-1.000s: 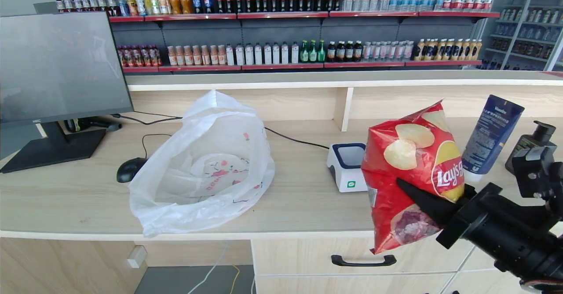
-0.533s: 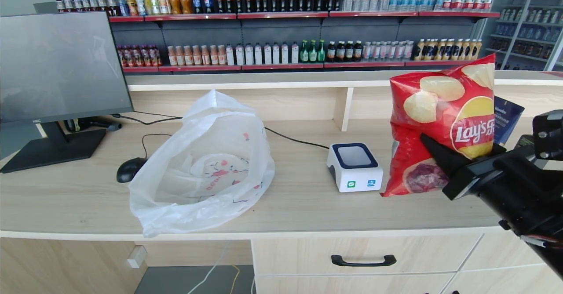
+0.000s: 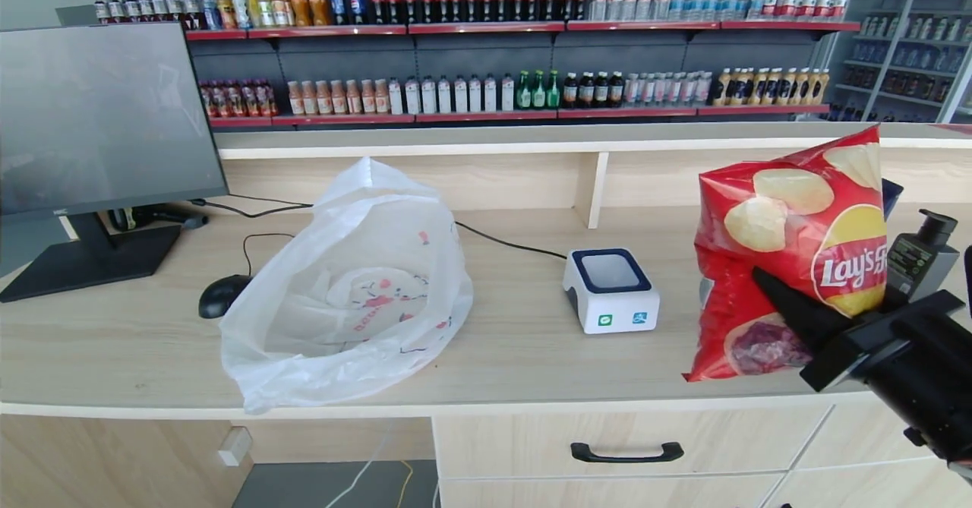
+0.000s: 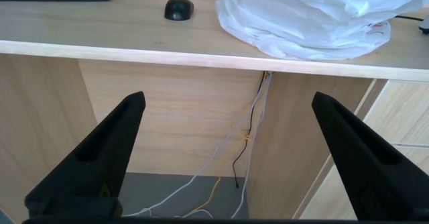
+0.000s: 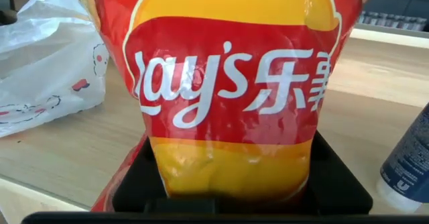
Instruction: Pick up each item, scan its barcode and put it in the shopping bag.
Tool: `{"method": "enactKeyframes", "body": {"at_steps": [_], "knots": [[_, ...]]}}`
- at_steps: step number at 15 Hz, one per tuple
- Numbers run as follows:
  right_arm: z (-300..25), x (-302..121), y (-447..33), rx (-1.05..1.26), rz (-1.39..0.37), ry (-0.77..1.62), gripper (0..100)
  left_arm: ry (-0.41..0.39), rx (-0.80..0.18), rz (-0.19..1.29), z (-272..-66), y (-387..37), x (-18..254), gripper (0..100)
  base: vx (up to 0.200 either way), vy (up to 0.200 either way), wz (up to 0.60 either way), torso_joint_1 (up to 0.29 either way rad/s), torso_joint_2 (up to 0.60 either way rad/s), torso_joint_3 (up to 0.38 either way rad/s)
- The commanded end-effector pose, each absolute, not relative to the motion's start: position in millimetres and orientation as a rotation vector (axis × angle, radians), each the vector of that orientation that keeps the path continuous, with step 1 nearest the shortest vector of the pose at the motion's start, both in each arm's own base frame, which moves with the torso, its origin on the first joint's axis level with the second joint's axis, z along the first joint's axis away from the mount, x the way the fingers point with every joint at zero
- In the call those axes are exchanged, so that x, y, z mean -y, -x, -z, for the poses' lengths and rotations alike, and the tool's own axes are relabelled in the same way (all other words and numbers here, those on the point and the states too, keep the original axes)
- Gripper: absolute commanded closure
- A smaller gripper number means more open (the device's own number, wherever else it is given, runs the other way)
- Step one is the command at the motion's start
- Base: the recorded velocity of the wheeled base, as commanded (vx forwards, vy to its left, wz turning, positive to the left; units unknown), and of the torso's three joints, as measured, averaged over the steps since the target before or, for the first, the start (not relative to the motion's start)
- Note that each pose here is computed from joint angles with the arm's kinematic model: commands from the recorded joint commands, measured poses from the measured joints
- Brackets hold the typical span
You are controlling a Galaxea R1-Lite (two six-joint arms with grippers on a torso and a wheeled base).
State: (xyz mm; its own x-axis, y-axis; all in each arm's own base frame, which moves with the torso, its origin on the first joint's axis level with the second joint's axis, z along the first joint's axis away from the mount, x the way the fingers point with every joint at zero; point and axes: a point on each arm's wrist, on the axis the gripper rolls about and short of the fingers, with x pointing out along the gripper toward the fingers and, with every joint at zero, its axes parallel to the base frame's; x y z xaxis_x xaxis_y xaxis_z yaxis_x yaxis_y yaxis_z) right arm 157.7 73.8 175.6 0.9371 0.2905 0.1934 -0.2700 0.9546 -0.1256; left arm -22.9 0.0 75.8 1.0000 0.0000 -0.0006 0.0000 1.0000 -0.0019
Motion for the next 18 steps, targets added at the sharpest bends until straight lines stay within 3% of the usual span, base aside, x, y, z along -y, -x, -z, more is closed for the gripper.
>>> {"method": "enactKeyframes", "body": {"at_steps": [1,9,14,15,18], "knots": [[-177,-71,-151,0.226,-0.301,0.095,100,0.003,0.000,-0.002,-76,23,0,0,0.000,0.200,0.00,-0.002,0.01,0.007],[-181,-73,-155,0.224,-0.320,0.046,100,0.002,0.000,0.000,-76,23,0,0,0.000,0.200,0.00,0.005,0.00,0.000],[-182,-68,-155,0.236,-0.180,0.035,100,0.000,0.000,0.000,-76,23,0,0,0.000,0.000,0.00,0.000,0.00,0.000],[-174,-60,-148,0.209,-0.077,0.025,100,0.000,0.000,0.000,-76,23,0,0,0.000,0.000,0.00,0.000,0.00,0.000],[-162,-54,-136,0.167,-0.080,0.024,100,0.000,0.000,0.000,-76,23,0,0,0.000,0.000,0.00,0.000,0.00,0.000]]}}
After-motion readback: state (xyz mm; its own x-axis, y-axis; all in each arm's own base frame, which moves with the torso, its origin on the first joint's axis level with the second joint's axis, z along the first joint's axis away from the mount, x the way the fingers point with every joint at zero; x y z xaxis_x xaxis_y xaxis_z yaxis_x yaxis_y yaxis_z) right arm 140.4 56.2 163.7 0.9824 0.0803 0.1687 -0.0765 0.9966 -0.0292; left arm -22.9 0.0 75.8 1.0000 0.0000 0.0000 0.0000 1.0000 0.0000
